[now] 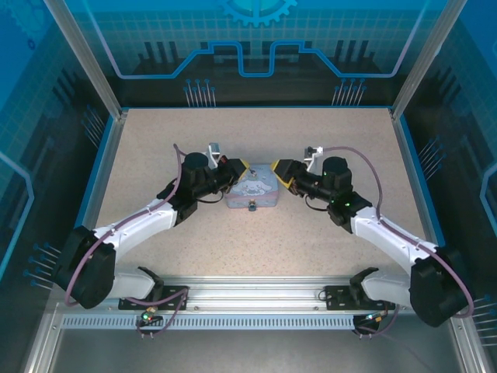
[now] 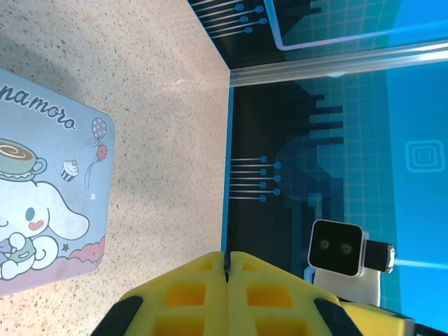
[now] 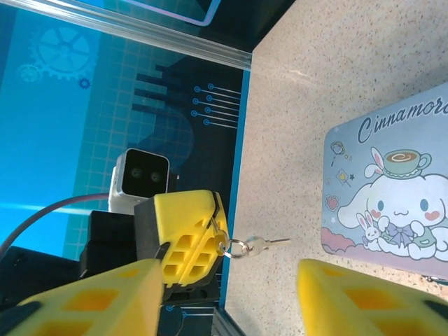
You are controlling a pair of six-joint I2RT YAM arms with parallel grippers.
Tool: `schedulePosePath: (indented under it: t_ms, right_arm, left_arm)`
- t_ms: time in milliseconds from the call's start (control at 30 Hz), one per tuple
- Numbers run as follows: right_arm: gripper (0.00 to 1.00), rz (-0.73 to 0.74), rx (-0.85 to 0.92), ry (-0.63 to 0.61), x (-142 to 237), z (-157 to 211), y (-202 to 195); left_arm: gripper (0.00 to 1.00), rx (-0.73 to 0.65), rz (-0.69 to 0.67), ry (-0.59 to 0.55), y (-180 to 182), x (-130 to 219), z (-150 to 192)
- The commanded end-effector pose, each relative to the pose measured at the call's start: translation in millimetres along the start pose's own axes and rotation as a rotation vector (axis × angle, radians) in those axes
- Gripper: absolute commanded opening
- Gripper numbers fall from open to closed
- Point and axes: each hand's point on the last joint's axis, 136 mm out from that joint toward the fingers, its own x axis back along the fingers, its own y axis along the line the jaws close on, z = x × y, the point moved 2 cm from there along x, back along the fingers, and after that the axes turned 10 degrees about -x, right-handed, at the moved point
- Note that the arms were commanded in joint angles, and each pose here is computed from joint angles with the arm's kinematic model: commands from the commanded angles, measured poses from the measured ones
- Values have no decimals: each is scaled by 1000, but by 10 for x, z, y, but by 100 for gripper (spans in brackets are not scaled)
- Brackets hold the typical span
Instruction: Unlock a padlock with a key
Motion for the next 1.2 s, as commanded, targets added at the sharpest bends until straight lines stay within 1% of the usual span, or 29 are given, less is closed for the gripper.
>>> schedulePosePath:
  t_ms: [0,33,167,367,533,800,1167]
  right_arm:
    - [43,-74,31,-22,-127,-58,271]
    - [41,-82,32,-20,-169,-63,312]
    - [41,-102,42,-8,-310,-66,424]
    - [42,-102,21,3,-462,-29,372]
    - [41,-104,3,-6,-506,-8,264]
    - [39,-157,-58,21,-609,63,187]
    - [33,-180,-77,36,-620,157,175]
  left_arm:
    - [0,-3,36,-52,-176,-13,-77]
    - [0,2,33,-56,-178,-14,-76]
    - [0,23,27,-72,-182,-13,-82]
    - [0,59,25,-110,-173,-12,-117]
    - [0,73,35,-133,-193,-27,-140]
    - [0,88,35,-167,-175,-47,-166]
    - [0,86,22,-181,-132,-56,-179]
